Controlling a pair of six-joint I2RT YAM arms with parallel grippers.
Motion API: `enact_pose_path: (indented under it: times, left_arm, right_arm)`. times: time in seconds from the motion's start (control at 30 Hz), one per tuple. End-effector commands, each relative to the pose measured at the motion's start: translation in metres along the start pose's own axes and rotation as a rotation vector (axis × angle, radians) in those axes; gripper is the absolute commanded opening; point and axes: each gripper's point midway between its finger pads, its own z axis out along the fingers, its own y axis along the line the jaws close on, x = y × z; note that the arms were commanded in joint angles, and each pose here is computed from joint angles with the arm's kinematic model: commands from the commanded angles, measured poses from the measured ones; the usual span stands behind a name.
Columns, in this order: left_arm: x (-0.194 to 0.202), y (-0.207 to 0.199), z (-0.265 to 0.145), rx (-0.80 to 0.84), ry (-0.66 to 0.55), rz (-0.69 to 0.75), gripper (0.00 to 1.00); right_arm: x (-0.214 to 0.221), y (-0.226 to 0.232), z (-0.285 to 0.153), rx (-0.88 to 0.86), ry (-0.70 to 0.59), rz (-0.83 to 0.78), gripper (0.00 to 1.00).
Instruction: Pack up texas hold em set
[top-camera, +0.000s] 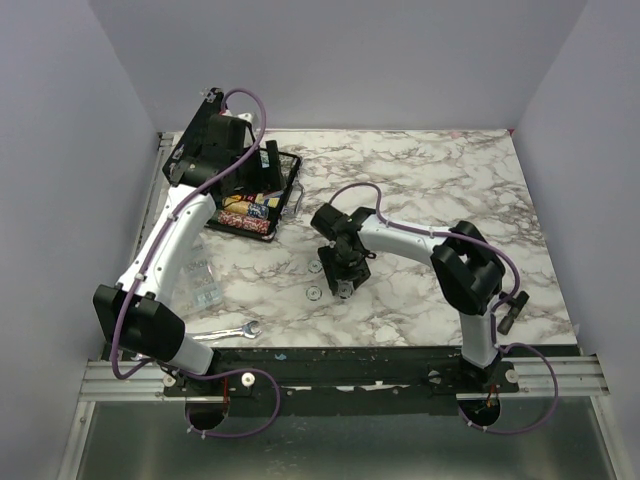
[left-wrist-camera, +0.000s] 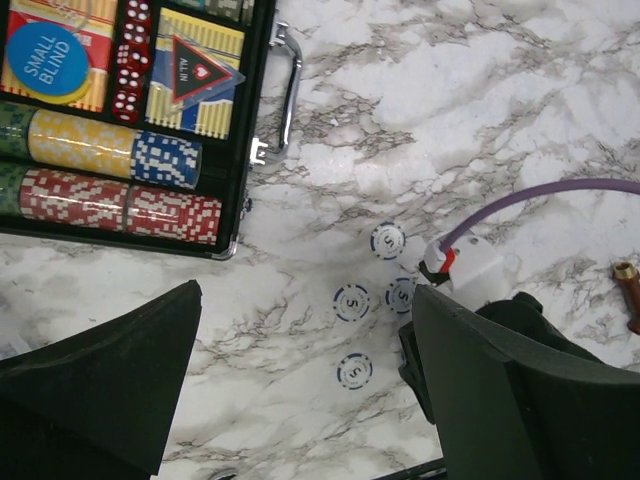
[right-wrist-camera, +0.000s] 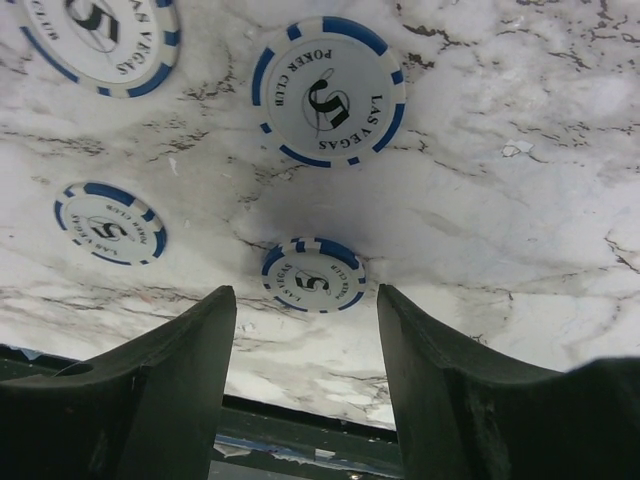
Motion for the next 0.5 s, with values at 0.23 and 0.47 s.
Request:
enact_pose_path:
  times: [0.23,0.47]
  left_arm:
    - [-0.040,0.065,-0.033,-0.122,-0.139,-0.120,0.86]
    - [-0.046,0.075,-0.042,-0.119,-0.165,-0.156,0.86]
  right_arm:
    - [-0.020,0.052,-0.012,-0.079,-0.091,-0.021,0.63]
    - [-0.024,0.073,-0.002,-0.074,-0.067,-0.051,0.66]
